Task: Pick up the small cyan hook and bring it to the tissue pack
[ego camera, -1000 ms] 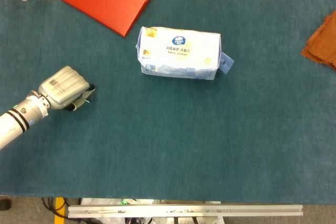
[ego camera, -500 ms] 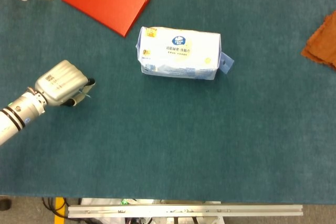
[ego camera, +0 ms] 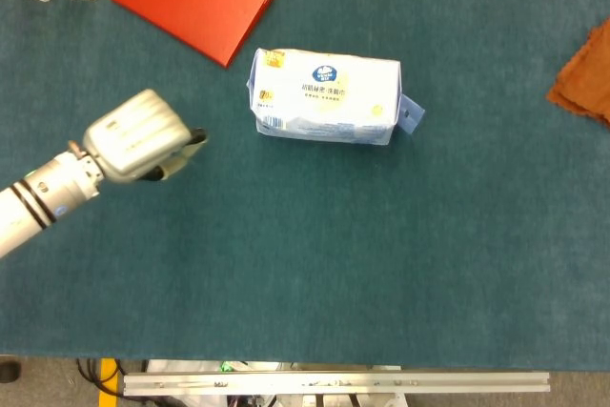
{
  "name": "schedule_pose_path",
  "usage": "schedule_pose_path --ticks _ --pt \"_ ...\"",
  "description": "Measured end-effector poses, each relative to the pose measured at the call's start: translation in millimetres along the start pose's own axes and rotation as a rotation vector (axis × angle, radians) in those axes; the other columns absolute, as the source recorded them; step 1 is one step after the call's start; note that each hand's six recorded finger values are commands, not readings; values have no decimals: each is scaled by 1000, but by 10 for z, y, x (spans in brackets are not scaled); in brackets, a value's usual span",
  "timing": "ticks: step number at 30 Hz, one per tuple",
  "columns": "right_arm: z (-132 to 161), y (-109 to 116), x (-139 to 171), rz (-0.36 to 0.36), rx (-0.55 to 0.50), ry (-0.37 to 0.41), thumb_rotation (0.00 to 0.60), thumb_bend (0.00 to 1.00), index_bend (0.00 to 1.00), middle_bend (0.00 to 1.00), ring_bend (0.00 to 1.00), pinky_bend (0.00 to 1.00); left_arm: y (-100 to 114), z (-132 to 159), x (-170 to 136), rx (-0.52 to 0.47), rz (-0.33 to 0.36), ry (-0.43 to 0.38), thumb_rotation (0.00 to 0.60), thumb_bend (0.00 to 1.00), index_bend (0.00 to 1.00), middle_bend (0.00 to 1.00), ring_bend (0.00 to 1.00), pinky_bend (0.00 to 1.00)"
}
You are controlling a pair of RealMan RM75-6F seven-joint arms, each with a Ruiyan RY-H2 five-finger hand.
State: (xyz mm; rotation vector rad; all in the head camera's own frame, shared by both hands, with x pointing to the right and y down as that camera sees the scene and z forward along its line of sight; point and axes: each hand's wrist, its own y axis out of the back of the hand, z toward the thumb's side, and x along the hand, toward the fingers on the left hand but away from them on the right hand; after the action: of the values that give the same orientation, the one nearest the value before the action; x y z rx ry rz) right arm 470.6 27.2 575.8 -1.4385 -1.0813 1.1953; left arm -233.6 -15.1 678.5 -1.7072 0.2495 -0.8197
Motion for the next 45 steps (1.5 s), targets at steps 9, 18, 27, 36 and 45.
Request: schedule_pose_path --ticks 9,18,27,36,45 --pt "-32 2 20 0 5 -16 600 436 191 332 261 324 359 207 380 69 35 -91 600 433 572 1000 1000 992" --pt "-67 -12 19 7 6 -26 600 436 189 332 261 324 482 308 764 47 43 -110 600 434 570 1000 1000 990" --pt "-140 -67 6 21 2 -41 600 436 185 332 261 324 495 320 1068 34 47 -90 600 434 564 1000 1000 989" --pt "-171 -76 28 23 1 -49 600 436 182 332 261 324 417 315 1288 51 30 -71 600 434 555 999 1000 989" --pt "-178 -68 38 25 2 -50 600 436 179 332 260 324 381 442 1442 68 24 -84 600 434 554 998 1000 989"
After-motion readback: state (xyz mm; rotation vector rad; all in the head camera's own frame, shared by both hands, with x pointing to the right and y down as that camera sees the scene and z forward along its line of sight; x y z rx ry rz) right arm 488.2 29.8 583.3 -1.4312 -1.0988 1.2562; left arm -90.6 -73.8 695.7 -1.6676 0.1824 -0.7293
